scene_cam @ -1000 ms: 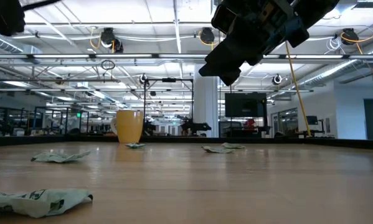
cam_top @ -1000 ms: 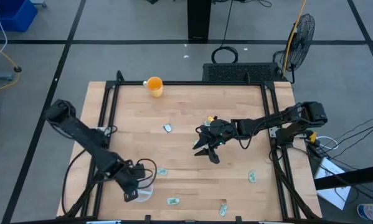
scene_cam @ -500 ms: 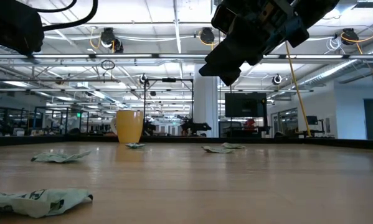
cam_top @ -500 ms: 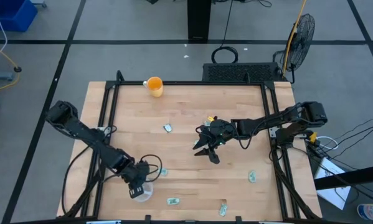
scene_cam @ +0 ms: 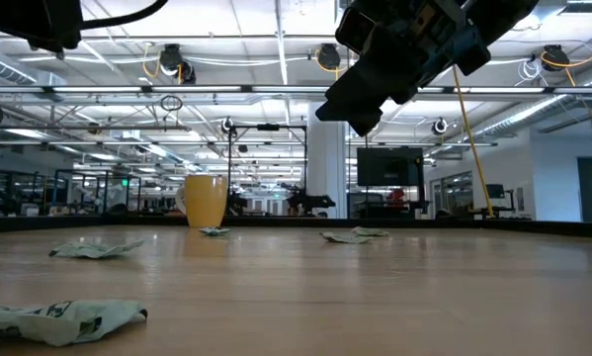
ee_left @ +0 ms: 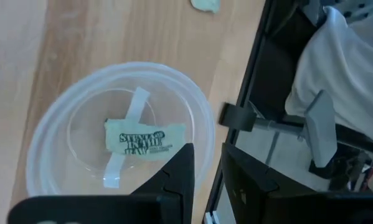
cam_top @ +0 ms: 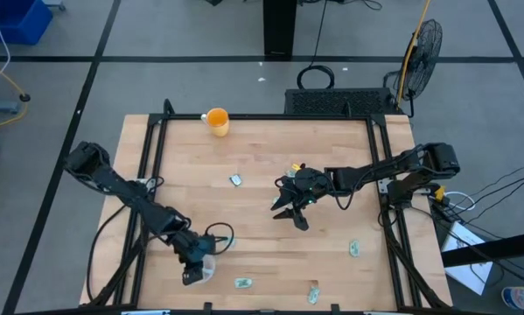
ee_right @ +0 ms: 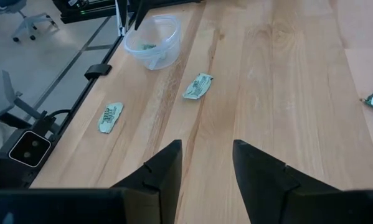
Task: Pick and place Stevia / Truvia into bins
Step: Put the stevia packet into the transparent container
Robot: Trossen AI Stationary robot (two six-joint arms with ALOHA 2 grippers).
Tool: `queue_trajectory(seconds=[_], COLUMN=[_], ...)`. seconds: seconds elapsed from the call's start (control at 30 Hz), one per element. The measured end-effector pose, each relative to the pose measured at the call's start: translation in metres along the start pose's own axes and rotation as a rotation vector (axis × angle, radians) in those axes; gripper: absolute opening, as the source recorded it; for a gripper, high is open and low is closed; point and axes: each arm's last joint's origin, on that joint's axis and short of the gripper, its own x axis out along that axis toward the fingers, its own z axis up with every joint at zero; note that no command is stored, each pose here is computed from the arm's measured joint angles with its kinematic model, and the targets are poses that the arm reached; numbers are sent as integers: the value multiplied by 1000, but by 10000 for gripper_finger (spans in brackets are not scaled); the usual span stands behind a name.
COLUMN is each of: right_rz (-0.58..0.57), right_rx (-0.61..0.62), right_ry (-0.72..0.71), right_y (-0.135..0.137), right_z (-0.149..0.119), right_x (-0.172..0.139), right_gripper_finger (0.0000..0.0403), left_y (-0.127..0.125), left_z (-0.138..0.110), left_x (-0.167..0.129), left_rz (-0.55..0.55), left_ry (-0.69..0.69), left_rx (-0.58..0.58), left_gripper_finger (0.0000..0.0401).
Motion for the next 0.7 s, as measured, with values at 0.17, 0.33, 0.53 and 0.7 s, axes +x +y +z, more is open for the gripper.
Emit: queue_trajectory(seconds=[0.17,0.33,0.53,0.7], right_rz=[0,0,0,0], right_rx=[0,0,0,1], right_ry=[0,0,1,2], right_y=[0,0,0,0], right_z=[0,0,0,0], right_x=[0,0,0,0], right_gripper_finger=[134,134,134,134], left_y=[3,9,19,33], left_z=[8,22,37,51], left_x=[-8,-24,-52,-78], left_rz=[-21,-38,23,281], left_ry=[-18,-90,-246,-472], left_rx=[8,93,305,506], left_gripper_finger=[85,85,85,85])
